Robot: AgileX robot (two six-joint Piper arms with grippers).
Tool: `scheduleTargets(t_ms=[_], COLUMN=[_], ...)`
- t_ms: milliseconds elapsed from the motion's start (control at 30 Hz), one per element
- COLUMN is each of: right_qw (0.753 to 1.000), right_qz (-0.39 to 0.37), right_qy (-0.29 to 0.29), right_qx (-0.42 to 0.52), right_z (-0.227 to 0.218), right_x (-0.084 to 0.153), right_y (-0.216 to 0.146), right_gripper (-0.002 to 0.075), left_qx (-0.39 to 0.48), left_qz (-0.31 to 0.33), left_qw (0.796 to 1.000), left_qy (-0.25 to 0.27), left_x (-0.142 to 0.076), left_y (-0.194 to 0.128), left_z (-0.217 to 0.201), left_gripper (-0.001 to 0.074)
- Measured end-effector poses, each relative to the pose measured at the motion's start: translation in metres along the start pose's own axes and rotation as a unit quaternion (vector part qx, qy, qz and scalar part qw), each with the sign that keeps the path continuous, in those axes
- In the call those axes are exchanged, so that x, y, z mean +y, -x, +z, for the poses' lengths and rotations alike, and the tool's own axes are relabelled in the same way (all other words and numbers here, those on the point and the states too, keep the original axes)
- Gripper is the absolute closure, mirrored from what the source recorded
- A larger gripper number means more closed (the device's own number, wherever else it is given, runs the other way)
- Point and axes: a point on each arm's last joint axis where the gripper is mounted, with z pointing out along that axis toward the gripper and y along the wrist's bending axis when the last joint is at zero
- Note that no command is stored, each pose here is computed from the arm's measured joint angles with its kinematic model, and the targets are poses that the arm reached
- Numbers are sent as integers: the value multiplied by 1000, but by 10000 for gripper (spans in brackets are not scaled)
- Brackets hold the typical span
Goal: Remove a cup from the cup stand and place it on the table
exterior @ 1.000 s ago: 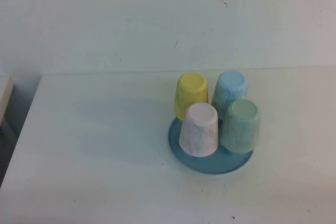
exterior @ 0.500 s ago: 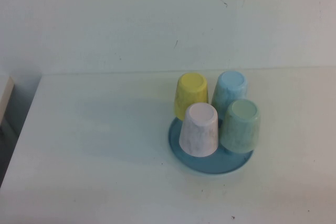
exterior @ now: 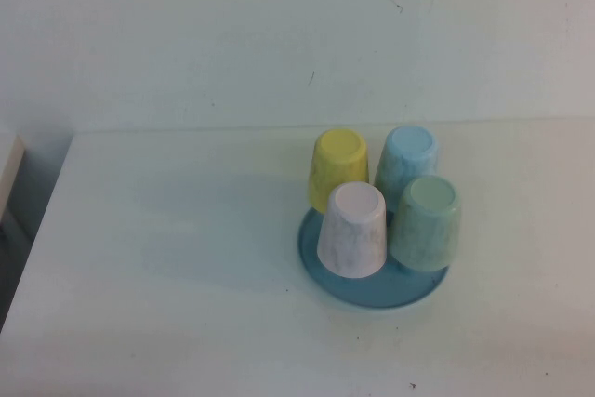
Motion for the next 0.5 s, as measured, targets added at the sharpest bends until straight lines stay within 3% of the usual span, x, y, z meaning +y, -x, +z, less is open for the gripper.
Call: scheduleTargets(t_ms=[167,233,267,367,433,500], right_qw=[1000,1000,1000,1000,1000,1000], right_qz=[0,0,0,0,0,0], right_qy=[0,0,0,0,0,0], right_qx=[0,0,0,0,0,0], right_z=[0,0,0,0,0,0], right_x=[0,0,0,0,0,0], right_y=[0,0,0,0,0,0], right_gripper=[727,727,727,727,727,727], left_qx=[-13,-32,-41,-69,-96,-122], left_qz=[-42,-135,-187,-362,-412,-421], left_qw=[999,990,980,926,902,895], left_qy=[-12,-35,-47,-85,-88,-80], left_x=[-2,-5,-7,-10,-7,-4], left_y=[2,6,8,16,22,25], left_z=[0,0,0,-2,-3,-3], left_gripper=[738,738,738,738,738,738])
